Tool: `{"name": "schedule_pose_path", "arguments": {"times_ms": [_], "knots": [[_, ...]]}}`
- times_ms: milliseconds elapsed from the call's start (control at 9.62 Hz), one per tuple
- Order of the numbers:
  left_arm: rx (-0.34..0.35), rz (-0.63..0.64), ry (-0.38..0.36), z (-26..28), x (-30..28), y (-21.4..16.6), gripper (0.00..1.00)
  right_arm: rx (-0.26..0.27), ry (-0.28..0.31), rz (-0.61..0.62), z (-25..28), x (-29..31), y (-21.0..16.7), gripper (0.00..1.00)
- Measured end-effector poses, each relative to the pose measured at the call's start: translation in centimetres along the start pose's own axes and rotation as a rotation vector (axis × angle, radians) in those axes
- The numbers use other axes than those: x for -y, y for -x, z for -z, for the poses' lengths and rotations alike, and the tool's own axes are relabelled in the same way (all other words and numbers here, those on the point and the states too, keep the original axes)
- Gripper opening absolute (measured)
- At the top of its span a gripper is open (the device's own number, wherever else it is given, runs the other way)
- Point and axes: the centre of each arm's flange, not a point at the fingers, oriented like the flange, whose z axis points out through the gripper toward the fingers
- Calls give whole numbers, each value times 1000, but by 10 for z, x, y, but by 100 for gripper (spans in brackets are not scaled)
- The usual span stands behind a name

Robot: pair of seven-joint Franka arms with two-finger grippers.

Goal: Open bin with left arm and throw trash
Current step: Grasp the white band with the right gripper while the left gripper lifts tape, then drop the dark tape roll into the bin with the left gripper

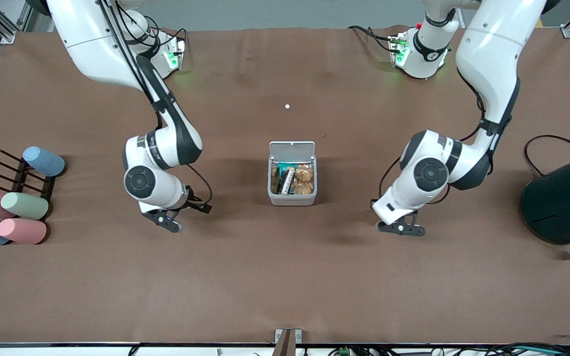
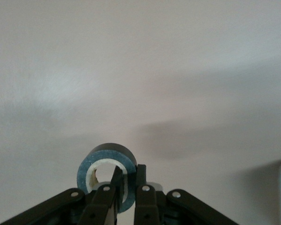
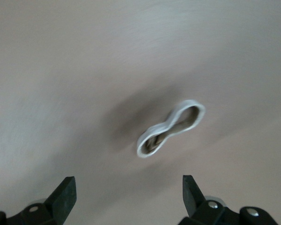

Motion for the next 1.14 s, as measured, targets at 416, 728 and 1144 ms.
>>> {"name": "schedule_pose_path", "arguments": {"times_ms": [416, 728, 1144], "knots": [[0, 155, 15, 21, -184, 77, 13, -48, -125, -621, 2, 0, -10, 100], [36, 139, 5, -3, -209, 97, 26, -39, -40, -734, -22, -16, -8, 100], [6, 240, 51, 35, -155, 50, 85, -68, 12, -774, -44, -36, -29, 84]]}}
